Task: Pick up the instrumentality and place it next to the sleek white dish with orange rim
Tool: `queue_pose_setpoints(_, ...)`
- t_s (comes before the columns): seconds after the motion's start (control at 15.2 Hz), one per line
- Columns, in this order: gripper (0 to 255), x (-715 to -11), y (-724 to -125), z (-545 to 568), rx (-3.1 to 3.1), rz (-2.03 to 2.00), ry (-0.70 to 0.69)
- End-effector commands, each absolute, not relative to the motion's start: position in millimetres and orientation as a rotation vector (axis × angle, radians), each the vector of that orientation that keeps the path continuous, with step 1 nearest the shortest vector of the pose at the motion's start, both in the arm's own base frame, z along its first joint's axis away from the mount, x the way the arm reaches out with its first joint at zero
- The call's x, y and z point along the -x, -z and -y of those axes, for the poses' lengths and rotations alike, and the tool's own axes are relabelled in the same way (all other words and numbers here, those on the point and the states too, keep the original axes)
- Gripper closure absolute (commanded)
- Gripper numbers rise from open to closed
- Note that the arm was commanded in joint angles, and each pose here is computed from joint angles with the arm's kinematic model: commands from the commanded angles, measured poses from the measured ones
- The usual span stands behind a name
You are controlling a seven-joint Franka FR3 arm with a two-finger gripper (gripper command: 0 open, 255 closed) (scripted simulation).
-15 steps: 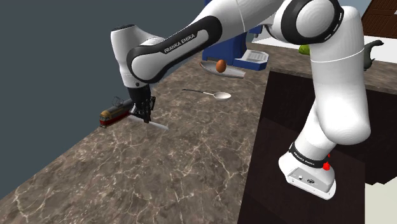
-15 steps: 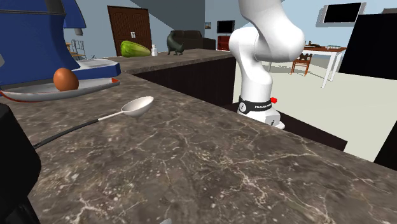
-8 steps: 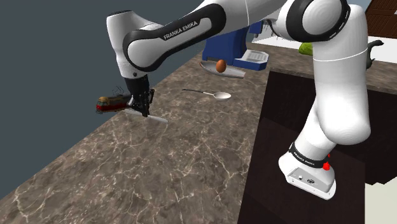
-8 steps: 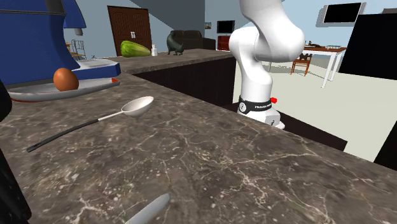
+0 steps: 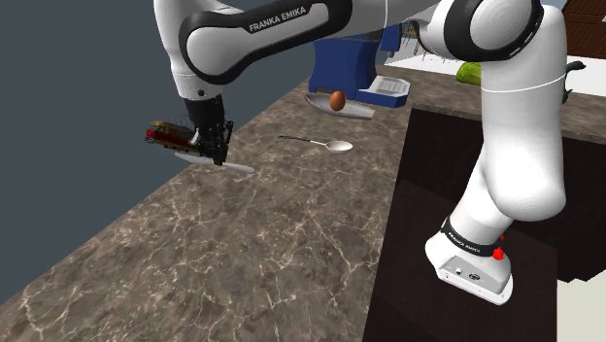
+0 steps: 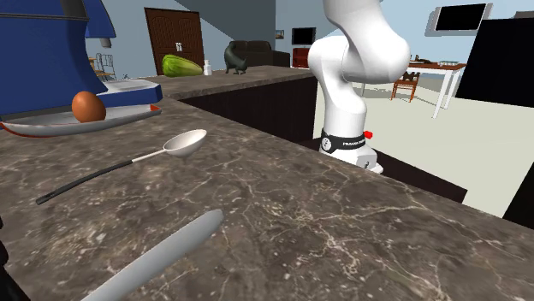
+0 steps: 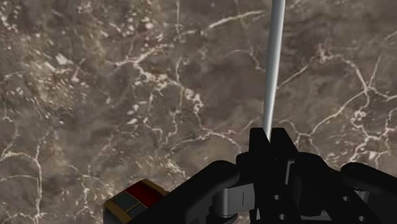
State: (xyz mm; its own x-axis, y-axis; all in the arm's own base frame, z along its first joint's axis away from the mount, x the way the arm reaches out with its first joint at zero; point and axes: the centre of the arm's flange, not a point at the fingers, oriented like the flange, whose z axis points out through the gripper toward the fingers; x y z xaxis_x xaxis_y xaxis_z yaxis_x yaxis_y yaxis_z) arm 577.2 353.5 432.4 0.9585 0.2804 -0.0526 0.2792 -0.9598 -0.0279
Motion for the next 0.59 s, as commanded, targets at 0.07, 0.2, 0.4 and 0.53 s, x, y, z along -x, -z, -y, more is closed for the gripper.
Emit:
queue_pose_setpoints(0.07,255,-577.9,-448.4,-353.7,3.088,0.442,-0.086)
queue_pose_setpoints(0.2,255,-577.9,-458.9,-353.7,3.088,0.442,-0.086)
queue_pose_setpoints(0.4,255,-577.9,-474.8,-353.7,3.088,0.442,-0.086)
queue_pose_setpoints(0.53,255,-577.9,-485.3,-353.7,3.088,0.442,-0.086)
